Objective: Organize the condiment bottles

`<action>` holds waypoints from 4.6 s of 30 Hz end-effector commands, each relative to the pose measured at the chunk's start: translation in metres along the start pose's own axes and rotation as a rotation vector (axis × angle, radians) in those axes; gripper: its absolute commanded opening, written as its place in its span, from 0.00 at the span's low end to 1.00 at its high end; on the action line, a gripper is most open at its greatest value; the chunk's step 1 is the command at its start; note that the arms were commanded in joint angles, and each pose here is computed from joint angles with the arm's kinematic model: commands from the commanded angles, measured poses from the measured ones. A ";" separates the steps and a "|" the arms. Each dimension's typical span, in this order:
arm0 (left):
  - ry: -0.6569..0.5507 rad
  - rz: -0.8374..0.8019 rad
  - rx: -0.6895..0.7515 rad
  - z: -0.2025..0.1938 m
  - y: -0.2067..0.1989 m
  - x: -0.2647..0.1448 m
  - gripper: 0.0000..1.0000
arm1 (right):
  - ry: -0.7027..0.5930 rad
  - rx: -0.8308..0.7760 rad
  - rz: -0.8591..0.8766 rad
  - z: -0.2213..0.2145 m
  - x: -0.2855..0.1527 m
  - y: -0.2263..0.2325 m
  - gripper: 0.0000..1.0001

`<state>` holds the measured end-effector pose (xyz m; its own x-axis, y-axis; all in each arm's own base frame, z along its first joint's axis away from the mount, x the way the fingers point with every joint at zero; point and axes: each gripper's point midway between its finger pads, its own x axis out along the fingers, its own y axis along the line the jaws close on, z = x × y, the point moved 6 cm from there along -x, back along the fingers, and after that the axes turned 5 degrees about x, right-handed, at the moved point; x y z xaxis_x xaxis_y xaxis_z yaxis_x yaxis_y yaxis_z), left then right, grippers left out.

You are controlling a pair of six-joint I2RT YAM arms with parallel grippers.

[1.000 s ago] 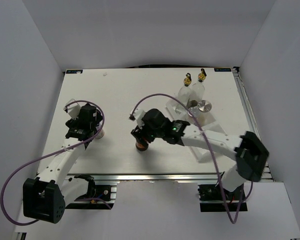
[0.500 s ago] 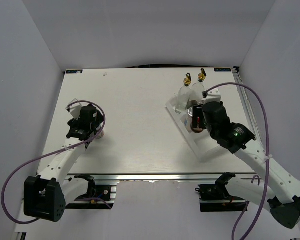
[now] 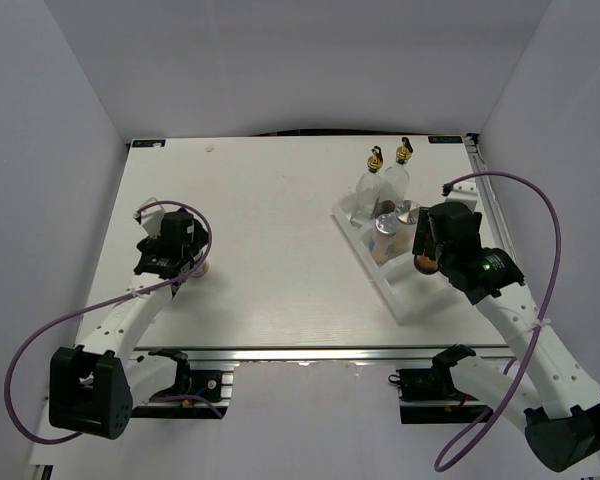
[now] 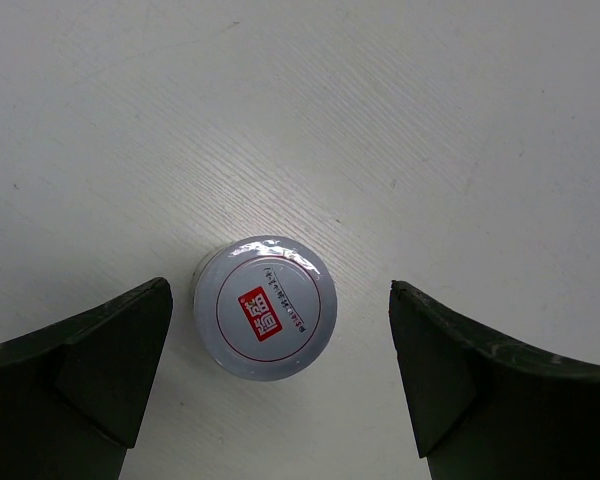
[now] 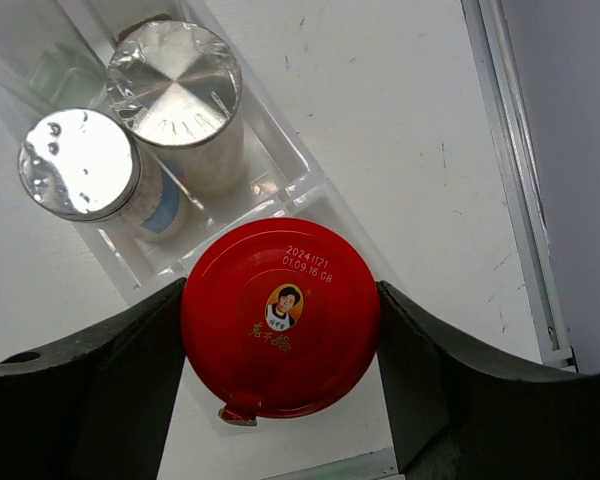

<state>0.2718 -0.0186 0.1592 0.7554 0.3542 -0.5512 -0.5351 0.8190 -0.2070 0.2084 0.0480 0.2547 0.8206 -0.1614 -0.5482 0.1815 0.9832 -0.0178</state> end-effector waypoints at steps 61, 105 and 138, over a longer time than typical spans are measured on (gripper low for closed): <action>0.097 0.022 0.041 -0.020 -0.004 0.033 0.60 | -0.146 0.292 -0.005 0.017 0.012 -0.023 0.89; 0.010 -1.316 0.858 -0.166 -0.389 -0.268 0.00 | -0.359 0.526 -0.133 0.054 0.019 -0.096 0.89; 0.063 -1.221 0.930 -0.224 -0.395 -0.228 0.83 | -0.354 0.500 -0.098 0.047 0.021 -0.094 0.89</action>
<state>0.2232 -0.5213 0.1461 0.4831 -0.6841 -0.5465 0.8227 0.5682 0.0159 0.2314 -0.0505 0.2768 0.8868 -0.3573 -0.2931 0.4515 0.8050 0.3847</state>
